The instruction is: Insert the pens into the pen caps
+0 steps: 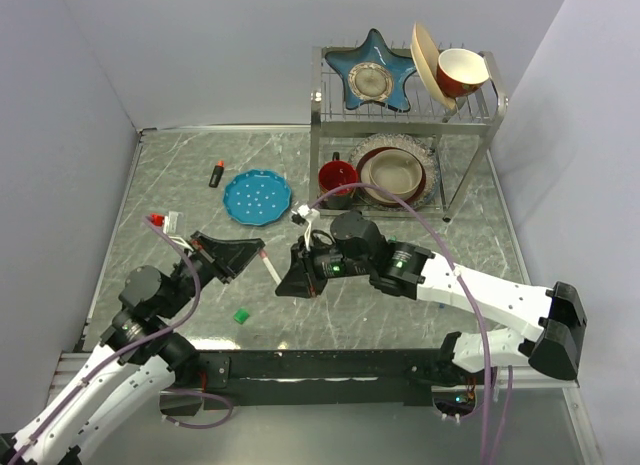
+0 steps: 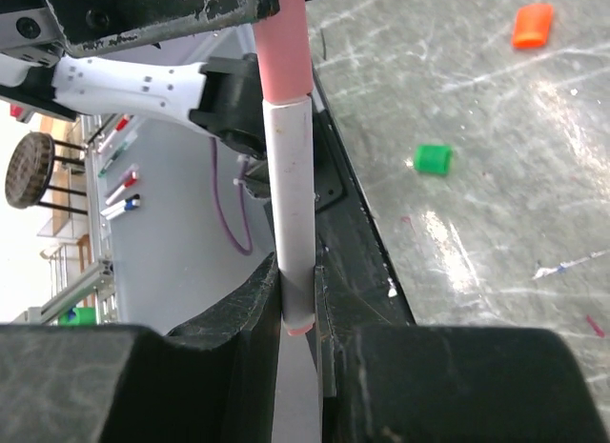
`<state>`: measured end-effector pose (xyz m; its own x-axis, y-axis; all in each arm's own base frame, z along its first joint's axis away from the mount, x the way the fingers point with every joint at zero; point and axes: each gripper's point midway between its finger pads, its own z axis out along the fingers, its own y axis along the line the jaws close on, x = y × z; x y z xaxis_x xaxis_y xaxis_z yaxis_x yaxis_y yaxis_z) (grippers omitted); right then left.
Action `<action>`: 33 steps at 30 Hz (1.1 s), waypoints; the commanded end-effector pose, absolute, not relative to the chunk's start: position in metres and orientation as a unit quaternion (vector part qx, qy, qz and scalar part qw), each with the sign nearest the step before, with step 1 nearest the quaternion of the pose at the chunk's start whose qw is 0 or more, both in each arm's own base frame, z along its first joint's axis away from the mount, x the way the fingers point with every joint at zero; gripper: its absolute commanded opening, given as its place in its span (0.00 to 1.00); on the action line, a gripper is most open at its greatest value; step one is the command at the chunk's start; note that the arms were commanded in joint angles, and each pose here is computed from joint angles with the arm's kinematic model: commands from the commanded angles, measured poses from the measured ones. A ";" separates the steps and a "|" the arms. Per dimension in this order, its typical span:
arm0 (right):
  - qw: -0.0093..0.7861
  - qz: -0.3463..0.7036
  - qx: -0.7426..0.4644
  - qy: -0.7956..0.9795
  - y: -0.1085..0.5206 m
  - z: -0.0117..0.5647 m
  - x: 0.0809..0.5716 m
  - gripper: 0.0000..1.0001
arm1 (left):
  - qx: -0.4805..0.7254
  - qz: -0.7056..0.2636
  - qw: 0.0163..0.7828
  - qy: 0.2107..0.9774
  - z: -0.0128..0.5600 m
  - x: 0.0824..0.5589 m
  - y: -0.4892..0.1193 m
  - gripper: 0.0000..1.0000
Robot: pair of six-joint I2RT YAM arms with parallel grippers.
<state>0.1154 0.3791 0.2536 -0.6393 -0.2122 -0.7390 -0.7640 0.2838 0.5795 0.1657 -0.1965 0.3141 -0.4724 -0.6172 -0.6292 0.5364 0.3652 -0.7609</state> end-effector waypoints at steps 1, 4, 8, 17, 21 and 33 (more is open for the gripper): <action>0.491 0.578 -0.232 0.610 0.383 0.406 0.189 0.00 | 0.071 -0.625 0.323 0.707 0.240 0.103 -0.235 0.01; 0.495 0.591 -0.234 0.592 0.382 0.415 0.191 0.00 | 0.073 -0.645 0.316 0.692 0.247 0.098 -0.237 0.01; 0.484 0.625 -0.249 0.559 0.383 0.423 0.187 0.00 | 0.064 -0.682 0.294 0.667 0.257 0.088 -0.239 0.01; 0.514 0.576 -0.224 0.595 0.385 0.413 0.215 0.00 | 0.042 -0.618 0.255 0.743 0.207 0.090 -0.243 0.01; 0.539 0.548 -0.218 0.601 0.382 0.425 0.228 0.00 | 0.046 -0.580 0.252 0.773 0.192 0.091 -0.240 0.01; 0.559 0.522 -0.217 0.607 0.392 0.448 0.254 0.00 | 0.072 -0.573 0.264 0.773 0.185 0.090 -0.246 0.01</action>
